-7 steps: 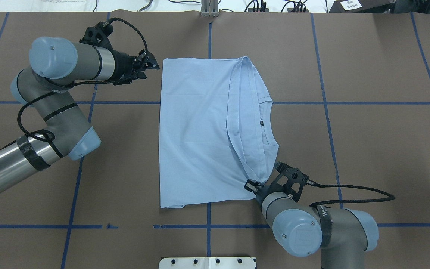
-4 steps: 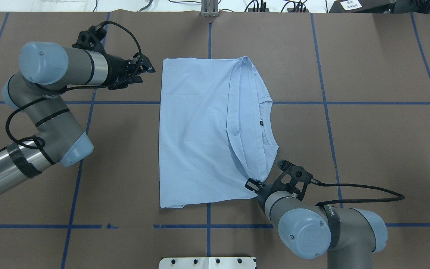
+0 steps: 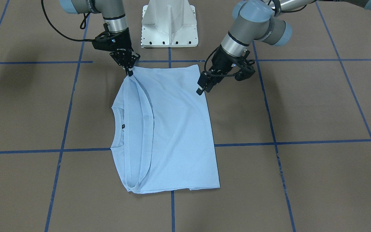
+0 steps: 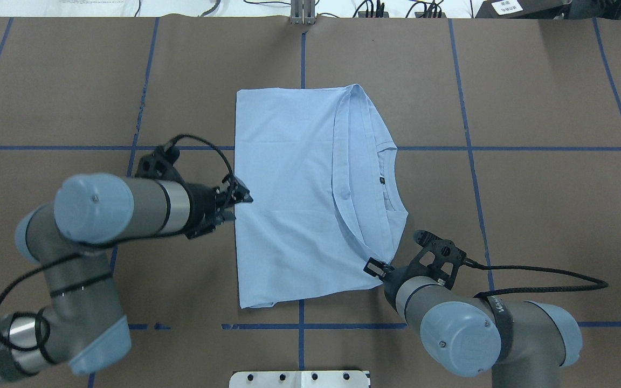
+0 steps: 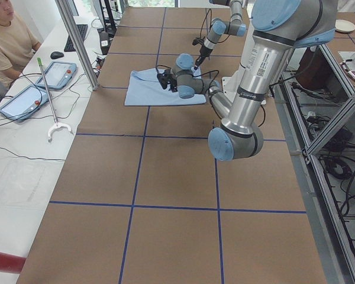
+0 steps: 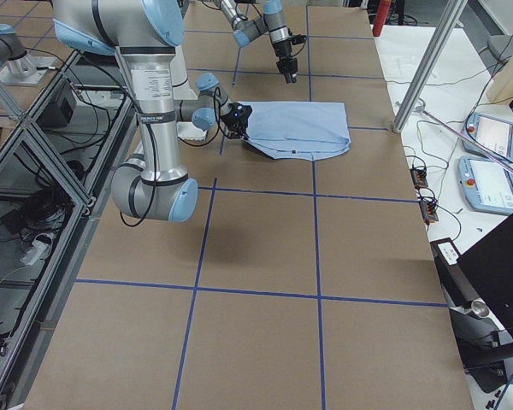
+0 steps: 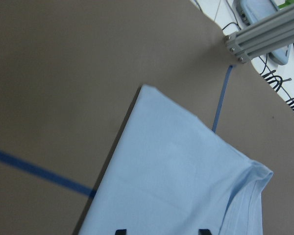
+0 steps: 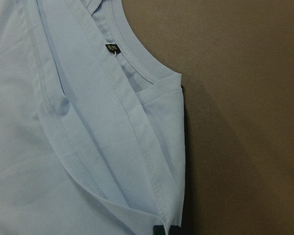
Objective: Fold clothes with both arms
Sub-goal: 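Move the left gripper to the shirt's near corner beside the right gripper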
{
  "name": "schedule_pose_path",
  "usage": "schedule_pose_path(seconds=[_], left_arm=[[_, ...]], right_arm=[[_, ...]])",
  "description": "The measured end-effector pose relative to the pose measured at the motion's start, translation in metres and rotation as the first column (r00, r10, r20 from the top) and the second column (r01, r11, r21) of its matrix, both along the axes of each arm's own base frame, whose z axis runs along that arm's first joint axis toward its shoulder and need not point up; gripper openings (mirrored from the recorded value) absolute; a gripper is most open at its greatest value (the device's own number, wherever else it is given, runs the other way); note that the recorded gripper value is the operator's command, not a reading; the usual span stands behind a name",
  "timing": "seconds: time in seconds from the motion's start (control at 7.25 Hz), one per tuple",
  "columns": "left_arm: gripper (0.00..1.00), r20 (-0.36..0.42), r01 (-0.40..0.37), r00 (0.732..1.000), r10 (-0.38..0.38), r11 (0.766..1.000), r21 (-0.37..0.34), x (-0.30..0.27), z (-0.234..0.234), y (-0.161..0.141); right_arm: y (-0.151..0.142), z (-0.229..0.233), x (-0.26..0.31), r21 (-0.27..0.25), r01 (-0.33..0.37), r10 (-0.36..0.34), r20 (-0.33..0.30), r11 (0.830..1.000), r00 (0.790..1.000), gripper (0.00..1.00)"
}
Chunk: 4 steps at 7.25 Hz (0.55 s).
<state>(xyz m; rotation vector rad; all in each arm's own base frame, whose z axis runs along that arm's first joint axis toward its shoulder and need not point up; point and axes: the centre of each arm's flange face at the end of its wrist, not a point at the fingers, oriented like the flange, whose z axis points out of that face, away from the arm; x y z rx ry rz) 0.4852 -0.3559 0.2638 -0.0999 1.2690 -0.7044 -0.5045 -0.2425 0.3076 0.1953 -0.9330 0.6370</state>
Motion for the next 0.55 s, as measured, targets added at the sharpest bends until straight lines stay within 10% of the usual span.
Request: schedule_pose_path(seconds=[0.55], left_arm=[[0.57,0.087,-0.048,0.995,0.055,0.995,-0.085,0.046,0.022,0.089]], right_arm=[[0.002,0.006,0.003,-0.002,0.004,-0.004,-0.009,1.000,1.000,0.00]])
